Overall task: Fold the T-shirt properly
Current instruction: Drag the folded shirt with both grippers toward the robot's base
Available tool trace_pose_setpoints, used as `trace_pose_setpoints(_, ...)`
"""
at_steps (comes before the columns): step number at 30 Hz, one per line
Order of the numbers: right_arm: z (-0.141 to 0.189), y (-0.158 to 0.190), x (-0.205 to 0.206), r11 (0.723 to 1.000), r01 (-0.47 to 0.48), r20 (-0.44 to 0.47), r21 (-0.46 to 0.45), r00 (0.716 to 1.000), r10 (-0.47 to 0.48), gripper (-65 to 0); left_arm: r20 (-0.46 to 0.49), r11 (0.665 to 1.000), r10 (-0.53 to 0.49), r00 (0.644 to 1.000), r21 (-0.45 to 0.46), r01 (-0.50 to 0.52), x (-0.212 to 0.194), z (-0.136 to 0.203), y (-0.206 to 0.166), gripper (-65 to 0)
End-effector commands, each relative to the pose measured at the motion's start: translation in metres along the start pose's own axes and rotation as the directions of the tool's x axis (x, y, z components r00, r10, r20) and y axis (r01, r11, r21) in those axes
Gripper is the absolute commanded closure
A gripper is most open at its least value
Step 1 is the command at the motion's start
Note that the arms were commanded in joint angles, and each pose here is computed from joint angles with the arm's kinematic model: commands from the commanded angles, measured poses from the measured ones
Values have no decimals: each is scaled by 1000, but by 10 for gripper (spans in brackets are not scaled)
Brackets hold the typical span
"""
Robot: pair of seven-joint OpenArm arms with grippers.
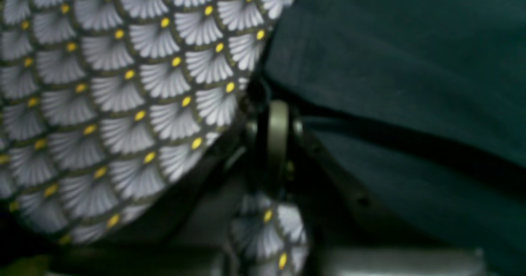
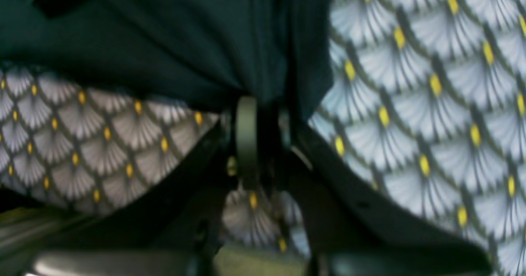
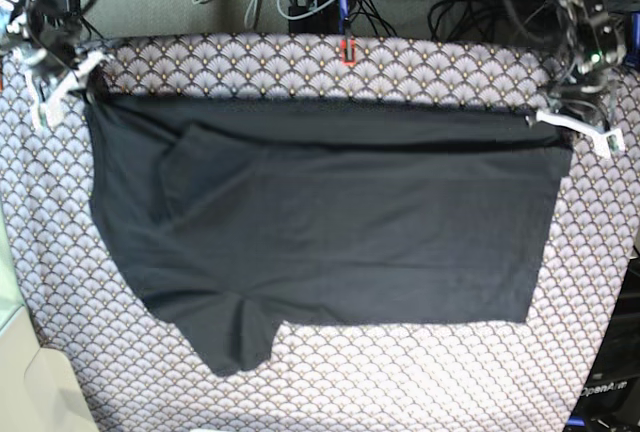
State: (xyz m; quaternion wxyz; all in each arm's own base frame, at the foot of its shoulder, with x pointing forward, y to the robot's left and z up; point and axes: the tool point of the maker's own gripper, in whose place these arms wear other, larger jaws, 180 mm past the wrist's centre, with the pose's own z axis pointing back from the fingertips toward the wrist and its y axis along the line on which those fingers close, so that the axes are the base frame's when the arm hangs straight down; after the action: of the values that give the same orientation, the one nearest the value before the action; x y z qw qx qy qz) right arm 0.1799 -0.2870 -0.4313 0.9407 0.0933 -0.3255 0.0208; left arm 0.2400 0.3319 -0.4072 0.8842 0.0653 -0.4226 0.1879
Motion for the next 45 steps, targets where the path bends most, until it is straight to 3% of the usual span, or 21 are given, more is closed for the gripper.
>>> trace_pose_setpoints(1,10,-16,-16,998,-19,-71,-54,997,15,-45,53,1000,-27,998,11,27,16,7,5,0)
trace_pose_setpoints(6,30,-27,-42,993,44,-62,-108,997,-51,-45,45,998,-67,997,10,67,8,26,8,0)
trace_pose_setpoints(12,42,-19,-64,992,71,-41,-106,996,-75,-45,-7,996,-91,996,23,91,-16,38,18,0)
trace_pose_setpoints(24,43,-20,-68,991,78,-42,-109,996,-82,-48,-26,997,-77,997,25,78,-25,38,18,0)
trace_pose_setpoints(33,37,-19,-71,992,73,-114,-106,990,-86,-47,-27,997,-78,997,27,78,-25,38,18,0)
trace_pose_setpoints(45,35,-18,-67,993,69,-104,-100,991,-80,-49,-28,998,-52,998,36,53,-24,28,19,0)
